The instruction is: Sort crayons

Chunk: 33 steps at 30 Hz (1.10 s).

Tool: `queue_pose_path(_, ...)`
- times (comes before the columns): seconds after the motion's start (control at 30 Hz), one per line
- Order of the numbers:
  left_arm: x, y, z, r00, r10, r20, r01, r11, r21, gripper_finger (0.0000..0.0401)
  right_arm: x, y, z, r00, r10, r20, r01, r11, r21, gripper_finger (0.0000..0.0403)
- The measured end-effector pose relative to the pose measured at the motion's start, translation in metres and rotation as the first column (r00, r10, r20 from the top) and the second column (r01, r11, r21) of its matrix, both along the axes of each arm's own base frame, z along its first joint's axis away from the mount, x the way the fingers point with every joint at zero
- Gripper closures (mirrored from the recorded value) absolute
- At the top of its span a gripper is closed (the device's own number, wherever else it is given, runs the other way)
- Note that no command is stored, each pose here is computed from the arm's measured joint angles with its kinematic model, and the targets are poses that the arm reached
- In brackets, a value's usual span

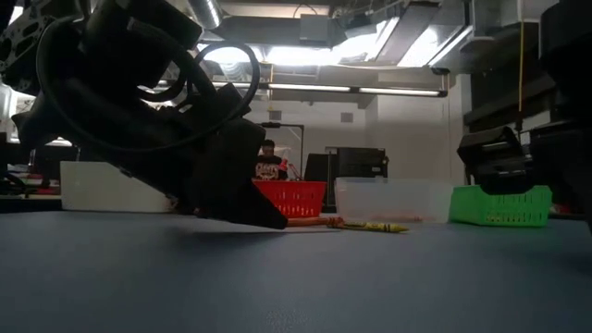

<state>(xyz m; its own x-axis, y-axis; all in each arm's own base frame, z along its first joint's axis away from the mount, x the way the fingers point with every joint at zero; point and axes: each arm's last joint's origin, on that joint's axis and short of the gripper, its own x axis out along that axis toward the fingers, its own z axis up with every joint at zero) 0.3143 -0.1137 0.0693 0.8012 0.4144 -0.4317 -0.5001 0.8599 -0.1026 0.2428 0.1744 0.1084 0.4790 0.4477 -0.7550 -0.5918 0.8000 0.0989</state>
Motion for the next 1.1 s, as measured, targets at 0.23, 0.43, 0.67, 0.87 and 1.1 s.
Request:
queue_pose_path(0.23,0.0,0.0,0.0,1.0,0.0,0.0,0.0,1.0,0.0,0.0396,0.0,-0.001,0.0,1.0,-0.014,0.007,0.014,1.0,-0.016,0.0387)
queue_pose_path(0.43,0.0,0.0,0.0,1.0,0.0,0.0,0.0,1.0,0.0,0.0396,0.0,-0.001,-0.001,1.0,-0.017,0.008,0.017,1.0,-0.019,0.0376)
queue_pose_path(0.67,0.0,0.0,0.0,1.0,0.0,0.001,0.0,1.0,0.0,0.0396,0.002,0.0,0.001,0.997,-0.028,0.07,0.03,0.999,-0.034,0.0381)
queue_pose_path(0.87,0.0,0.0,0.001,1.0,0.0,0.002,0.0,1.0,-0.001,0.0396,0.012,-0.002,0.008,0.992,-0.016,0.124,0.025,0.997,-0.066,0.0385)
queue_pose_path(1.1,0.0,0.0,0.001,1.0,0.0,0.002,0.0,1.0,-0.001,0.0396,0.03,-0.011,0.02,0.989,-0.019,0.148,0.034,0.995,-0.096,0.0381)
